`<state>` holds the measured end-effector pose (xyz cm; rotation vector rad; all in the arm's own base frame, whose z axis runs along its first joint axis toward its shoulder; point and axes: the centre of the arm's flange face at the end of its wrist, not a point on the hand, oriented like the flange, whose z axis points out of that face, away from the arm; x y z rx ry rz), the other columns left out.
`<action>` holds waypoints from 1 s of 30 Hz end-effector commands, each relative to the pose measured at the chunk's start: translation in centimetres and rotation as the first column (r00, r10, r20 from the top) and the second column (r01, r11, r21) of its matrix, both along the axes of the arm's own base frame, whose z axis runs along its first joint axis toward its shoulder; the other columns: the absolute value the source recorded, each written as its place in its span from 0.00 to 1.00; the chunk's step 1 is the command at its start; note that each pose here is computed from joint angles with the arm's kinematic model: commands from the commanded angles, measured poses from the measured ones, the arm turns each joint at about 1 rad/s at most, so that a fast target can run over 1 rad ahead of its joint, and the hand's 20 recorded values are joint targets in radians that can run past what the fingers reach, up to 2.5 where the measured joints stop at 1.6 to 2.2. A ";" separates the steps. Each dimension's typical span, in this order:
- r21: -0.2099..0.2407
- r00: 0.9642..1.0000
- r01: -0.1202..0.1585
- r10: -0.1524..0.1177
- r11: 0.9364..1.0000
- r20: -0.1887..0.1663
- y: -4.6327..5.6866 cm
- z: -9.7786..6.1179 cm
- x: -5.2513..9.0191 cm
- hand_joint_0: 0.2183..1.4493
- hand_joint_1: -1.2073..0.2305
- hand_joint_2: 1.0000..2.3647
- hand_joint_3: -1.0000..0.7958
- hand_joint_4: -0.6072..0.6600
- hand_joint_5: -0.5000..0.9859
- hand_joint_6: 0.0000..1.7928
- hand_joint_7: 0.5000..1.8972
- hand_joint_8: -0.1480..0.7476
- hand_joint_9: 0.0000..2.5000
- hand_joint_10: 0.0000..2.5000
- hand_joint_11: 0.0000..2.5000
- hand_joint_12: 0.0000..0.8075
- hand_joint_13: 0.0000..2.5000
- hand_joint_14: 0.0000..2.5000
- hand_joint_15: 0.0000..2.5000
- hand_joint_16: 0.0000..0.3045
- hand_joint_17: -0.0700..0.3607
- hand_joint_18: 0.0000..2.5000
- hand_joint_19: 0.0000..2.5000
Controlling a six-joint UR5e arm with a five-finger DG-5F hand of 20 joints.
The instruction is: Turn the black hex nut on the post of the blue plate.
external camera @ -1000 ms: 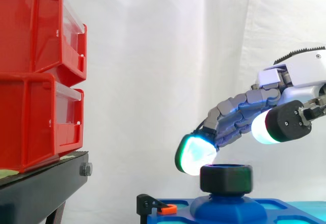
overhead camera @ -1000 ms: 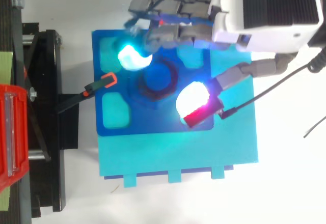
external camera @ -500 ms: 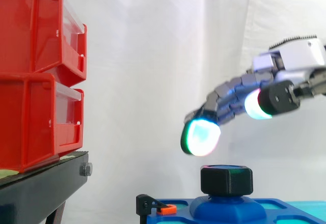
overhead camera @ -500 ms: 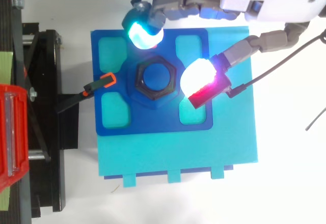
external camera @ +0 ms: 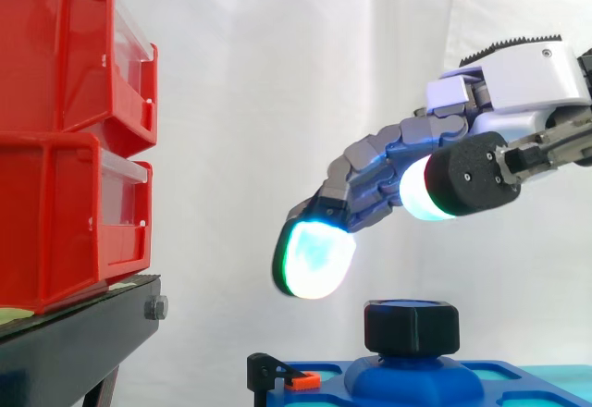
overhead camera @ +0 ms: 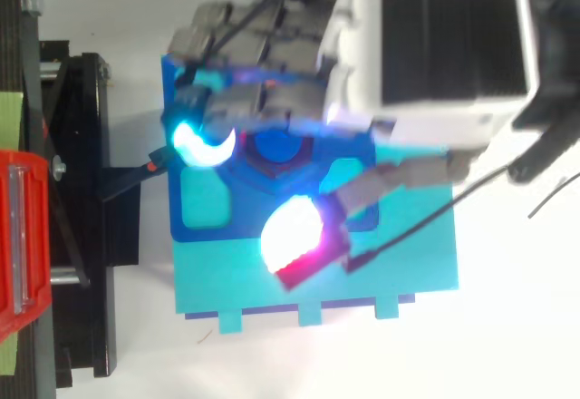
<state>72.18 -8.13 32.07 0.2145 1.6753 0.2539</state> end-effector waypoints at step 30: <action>-0.063 0.996 -0.010 0.004 0.998 -0.087 -0.5 0.5 -0.6 0.22 0.61 0.00 0.28 0.62 0.19 0.28 0.36 0.43 0.10 0.00 0.00 0.46 0.10 0.00 0.02 0.20 0.47 0.04 0.03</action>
